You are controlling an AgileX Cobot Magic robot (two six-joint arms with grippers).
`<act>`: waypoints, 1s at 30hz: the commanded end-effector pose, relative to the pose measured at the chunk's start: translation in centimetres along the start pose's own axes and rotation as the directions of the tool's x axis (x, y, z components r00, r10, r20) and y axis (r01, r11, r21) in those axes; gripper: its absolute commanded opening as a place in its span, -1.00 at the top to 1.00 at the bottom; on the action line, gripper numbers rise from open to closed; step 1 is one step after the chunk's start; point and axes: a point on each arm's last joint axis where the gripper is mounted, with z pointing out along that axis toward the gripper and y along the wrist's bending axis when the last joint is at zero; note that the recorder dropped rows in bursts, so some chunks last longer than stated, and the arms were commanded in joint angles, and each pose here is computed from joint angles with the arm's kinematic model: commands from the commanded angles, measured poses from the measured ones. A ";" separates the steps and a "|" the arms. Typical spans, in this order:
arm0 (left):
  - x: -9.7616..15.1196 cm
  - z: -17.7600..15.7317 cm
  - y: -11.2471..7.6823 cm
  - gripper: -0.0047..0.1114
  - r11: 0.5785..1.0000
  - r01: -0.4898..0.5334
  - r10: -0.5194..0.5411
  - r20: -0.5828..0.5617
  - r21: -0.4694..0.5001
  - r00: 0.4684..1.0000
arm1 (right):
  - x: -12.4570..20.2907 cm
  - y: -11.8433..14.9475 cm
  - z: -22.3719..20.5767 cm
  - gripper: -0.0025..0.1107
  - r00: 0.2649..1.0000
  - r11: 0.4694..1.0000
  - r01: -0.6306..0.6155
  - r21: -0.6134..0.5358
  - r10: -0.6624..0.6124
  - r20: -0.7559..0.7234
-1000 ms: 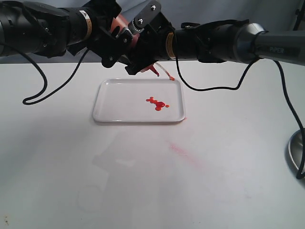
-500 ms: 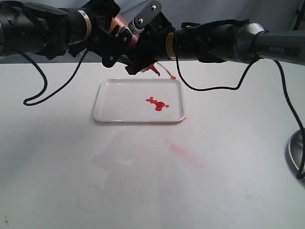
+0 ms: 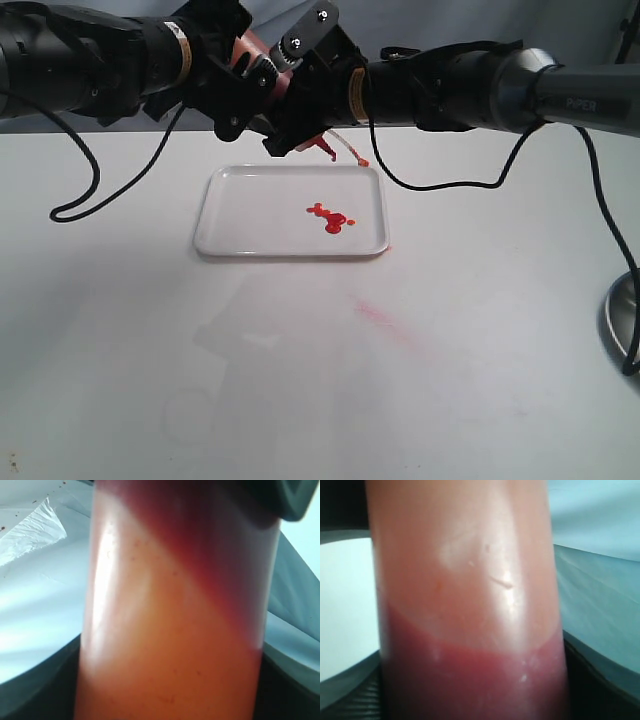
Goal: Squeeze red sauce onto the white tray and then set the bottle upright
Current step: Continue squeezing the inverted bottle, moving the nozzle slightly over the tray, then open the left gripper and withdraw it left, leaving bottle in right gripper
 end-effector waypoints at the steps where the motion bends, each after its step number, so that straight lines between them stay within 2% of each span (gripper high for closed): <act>1: 0.2 -0.7 1.0 0.65 0.972 0.236 -0.236 0.020 -0.011 0.972 | -0.9 1.1 0.1 0.96 1.000 0.999 0.000 -0.048 0.001 0.032; 3: 0.1 -0.7 0.9 0.57 0.963 0.270 -0.270 0.022 -0.004 0.963 | -0.9 1.1 0.1 0.96 1.000 0.999 0.000 -0.048 0.001 0.032; 5: 0.1 -0.7 0.9 0.41 0.948 0.320 -0.320 0.029 0.005 0.947 | -0.9 1.1 0.1 0.96 1.000 0.999 0.000 -0.048 0.001 0.032; 10: -0.7 -0.5 0.8 -0.18 0.846 0.532 -0.534 0.089 0.042 0.841 | -1.2 1.1 -0.1 0.96 0.999 0.999 0.003 -0.046 -0.001 0.036; 12: -1.0 -0.3 0.7 -0.30 0.811 0.582 -0.584 0.106 0.055 0.805 | -1.4 1.1 -0.2 0.96 0.999 0.999 0.007 -0.044 -0.005 0.040; 14: -1.2 -0.3 0.7 -0.34 0.773 0.630 -0.633 0.119 0.065 0.765 | -1.5 1.1 -0.3 0.96 0.999 0.999 0.025 -0.046 -0.023 0.035; 16: -1.2 -0.3 0.7 -0.34 0.756 0.651 -0.655 0.119 0.070 0.747 | -1.5 1.1 -0.3 0.96 0.999 0.998 0.044 -0.049 -0.043 0.028; 22: -1.2 -0.3 0.8 -0.34 0.759 0.648 -0.650 0.124 0.068 0.749 | -1.2 1.1 -0.3 0.96 0.996 0.995 0.091 -0.049 -0.090 0.004; 26: -1.2 -0.3 0.7 -0.34 0.758 0.648 -0.652 0.113 0.072 0.750 | -1.0 0.7 -0.3 0.96 0.994 0.995 0.102 -0.004 -0.102 -0.023; 30: -1.2 -0.3 0.7 -0.37 0.716 0.694 -0.698 0.109 0.079 0.708 | -0.9 0.5 -0.3 0.96 0.993 0.993 0.114 0.010 -0.113 -0.037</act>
